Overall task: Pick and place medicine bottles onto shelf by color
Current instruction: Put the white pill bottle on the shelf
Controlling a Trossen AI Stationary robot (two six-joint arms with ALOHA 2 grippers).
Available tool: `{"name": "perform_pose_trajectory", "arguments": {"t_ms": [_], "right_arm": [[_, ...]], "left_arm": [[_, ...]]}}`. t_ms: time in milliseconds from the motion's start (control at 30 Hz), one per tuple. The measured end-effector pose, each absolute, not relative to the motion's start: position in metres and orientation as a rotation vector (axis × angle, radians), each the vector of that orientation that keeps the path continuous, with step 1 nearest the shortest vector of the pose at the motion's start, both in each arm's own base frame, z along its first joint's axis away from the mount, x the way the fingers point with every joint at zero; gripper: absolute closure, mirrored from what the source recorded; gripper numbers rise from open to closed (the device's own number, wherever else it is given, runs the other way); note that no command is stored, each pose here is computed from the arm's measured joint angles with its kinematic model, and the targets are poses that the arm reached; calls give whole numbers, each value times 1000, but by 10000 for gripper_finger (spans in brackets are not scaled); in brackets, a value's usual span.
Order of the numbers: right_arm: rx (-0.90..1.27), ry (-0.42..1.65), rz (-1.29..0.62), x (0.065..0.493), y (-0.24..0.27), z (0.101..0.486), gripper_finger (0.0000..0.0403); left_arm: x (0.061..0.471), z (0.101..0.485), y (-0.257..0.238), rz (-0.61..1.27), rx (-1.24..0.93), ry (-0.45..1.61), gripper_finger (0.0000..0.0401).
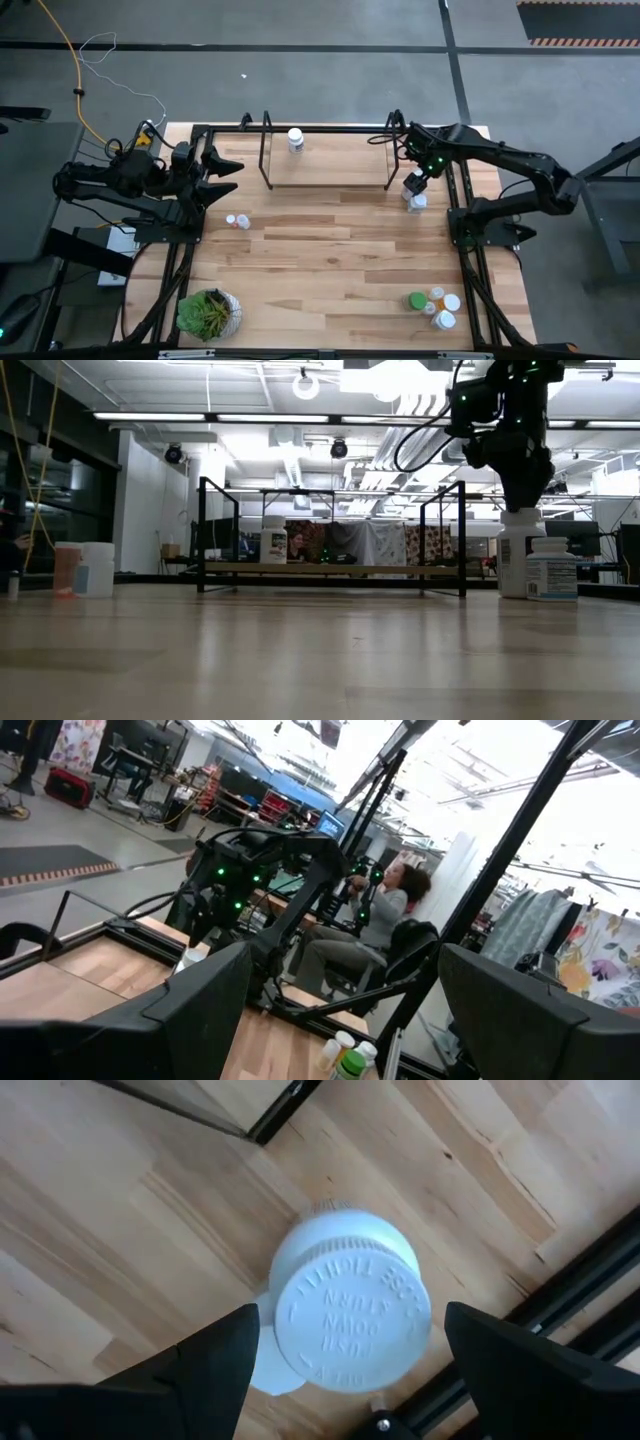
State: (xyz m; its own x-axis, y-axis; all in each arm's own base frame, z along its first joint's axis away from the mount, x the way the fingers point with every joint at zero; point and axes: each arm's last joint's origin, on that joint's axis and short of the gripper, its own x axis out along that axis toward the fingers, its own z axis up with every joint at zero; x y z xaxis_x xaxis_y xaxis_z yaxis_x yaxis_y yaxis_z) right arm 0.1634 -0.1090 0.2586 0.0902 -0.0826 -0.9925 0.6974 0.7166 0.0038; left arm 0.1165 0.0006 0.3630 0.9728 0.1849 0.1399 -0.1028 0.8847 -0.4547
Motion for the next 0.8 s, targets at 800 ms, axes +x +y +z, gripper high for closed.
{"name": "perform_pose_trajectory", "arguments": {"t_ms": [800], "right_arm": [[502, 1488, -727, 145, -116, 297, 192]], "left_arm": [[116, 363, 1, 150, -462, -182, 87]]}}
